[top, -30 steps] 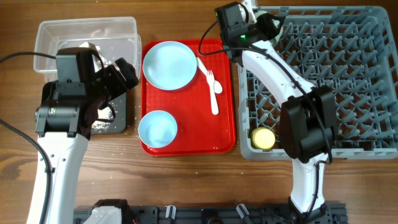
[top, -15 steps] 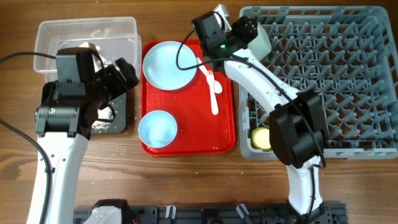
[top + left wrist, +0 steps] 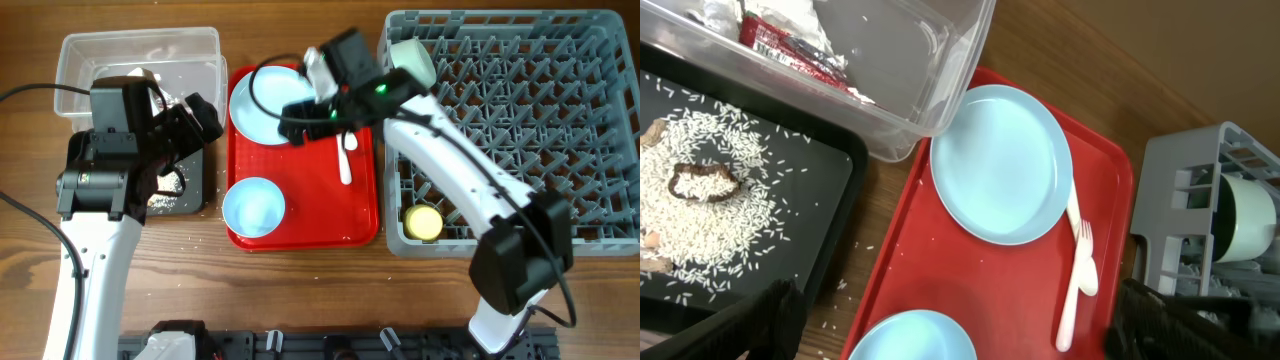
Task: Sort waste into correct bins and load items into the dishwasher rack
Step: 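Grasp the light-blue bowl with the right gripper and place it in the rack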
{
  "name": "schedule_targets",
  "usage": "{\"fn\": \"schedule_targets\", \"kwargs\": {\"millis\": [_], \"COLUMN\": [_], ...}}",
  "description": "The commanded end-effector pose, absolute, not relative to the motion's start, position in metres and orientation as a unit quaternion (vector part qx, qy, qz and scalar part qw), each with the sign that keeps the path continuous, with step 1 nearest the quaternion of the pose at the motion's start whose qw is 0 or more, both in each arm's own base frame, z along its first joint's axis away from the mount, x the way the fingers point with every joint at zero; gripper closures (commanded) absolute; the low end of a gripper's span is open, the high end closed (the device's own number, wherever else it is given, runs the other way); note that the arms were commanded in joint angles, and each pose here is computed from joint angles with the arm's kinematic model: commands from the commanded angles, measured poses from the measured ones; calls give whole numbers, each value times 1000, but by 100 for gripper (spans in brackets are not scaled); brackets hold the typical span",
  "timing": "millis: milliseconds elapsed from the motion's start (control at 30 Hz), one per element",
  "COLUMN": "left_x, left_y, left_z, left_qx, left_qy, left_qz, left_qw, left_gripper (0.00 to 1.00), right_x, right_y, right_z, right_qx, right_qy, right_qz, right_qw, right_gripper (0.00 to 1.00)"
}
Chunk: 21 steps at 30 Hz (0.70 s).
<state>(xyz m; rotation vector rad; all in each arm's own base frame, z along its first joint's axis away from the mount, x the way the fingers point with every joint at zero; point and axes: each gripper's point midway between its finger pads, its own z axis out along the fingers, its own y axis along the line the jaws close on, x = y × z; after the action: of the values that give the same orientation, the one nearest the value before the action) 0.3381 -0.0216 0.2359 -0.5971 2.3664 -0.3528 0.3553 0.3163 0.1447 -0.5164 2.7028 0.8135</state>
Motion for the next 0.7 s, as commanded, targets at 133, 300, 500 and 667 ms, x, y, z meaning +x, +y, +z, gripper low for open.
{"fn": "schedule_targets", "kwargs": {"millis": [133, 300, 500, 667], "left_x": [338, 338, 338, 338], "left_y": [-19, -19, -19, -19], "left_z": [233, 233, 233, 233], "left_qx": [-232, -232, -232, -232], "left_qy": [906, 906, 906, 906], "left_qz": [-130, -130, -130, -130], "left_qw": [329, 329, 329, 329], "left_gripper": [0, 0, 0, 0], "right_x": [281, 274, 274, 294], "right_y": [332, 336, 344, 331], "right_z": [50, 24, 24, 37], "right_qx": [-84, -77, -88, -56], "right_qy": [956, 956, 954, 957], "right_qz": [280, 281, 285, 285], "right_qw": [-5, -41, -33, -24], "right_gripper": [37, 62, 69, 96]}}
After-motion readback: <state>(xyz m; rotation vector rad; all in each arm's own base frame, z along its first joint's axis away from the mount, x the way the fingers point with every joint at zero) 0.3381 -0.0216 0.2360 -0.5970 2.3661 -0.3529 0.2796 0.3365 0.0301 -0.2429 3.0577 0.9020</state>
